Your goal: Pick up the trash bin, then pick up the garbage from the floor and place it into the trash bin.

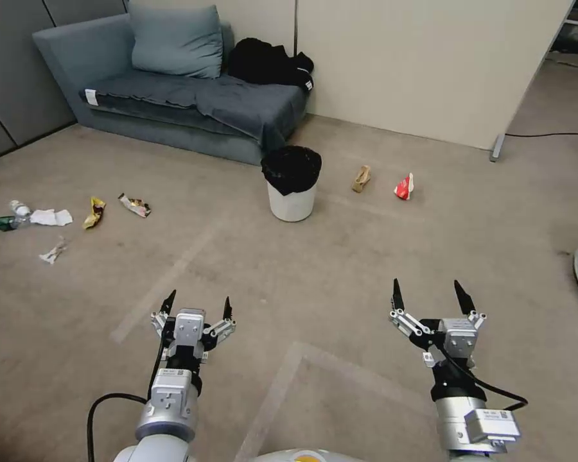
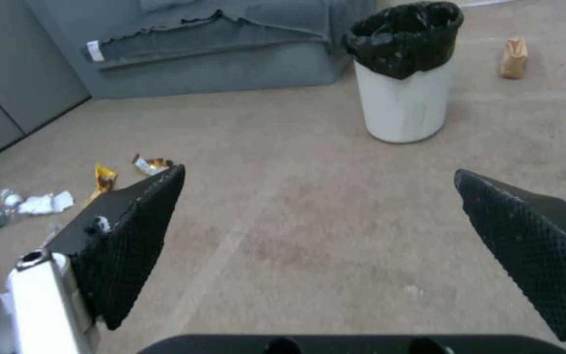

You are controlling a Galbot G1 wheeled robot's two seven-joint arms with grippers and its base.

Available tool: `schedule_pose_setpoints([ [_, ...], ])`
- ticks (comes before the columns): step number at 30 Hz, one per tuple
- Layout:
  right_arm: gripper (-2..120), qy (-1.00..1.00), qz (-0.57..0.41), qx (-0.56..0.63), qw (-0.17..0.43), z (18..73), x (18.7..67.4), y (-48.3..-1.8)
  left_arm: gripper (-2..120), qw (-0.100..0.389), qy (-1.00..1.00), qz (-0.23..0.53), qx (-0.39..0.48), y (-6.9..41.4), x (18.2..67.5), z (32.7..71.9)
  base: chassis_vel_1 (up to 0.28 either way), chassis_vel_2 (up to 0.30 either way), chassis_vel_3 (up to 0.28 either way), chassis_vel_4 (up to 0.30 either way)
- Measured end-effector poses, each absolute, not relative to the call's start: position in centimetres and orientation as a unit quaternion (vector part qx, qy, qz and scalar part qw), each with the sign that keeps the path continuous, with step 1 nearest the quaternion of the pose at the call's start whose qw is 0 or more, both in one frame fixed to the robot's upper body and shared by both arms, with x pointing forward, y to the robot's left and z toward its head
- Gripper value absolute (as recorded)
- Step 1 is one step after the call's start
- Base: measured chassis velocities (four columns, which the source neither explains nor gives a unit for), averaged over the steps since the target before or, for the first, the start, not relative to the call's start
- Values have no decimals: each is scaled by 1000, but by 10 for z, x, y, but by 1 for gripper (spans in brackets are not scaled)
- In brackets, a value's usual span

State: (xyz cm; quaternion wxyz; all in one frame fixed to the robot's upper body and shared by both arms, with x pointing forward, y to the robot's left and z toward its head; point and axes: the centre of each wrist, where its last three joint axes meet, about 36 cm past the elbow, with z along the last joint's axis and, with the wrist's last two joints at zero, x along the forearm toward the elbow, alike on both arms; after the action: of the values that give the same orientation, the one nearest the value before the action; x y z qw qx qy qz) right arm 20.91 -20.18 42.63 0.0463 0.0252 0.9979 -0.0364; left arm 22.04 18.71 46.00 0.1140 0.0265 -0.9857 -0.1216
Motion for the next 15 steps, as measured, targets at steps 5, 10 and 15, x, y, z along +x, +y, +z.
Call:
schedule_pose_setpoints([
  [5,100,998,-37,26,46,426,209,-202,100,114,-986,-122,27,187,220,460,-157,158,139,-155],
  [10,100,998,-39,27,47,426,209,-203,100,113,-985,-123,28,187,221,460,-175,180,174,-163],
  [15,100,998,-39,27,47,426,209,-204,100,114,-985,-126,28,187,220,458,-203,201,209,-202],
])
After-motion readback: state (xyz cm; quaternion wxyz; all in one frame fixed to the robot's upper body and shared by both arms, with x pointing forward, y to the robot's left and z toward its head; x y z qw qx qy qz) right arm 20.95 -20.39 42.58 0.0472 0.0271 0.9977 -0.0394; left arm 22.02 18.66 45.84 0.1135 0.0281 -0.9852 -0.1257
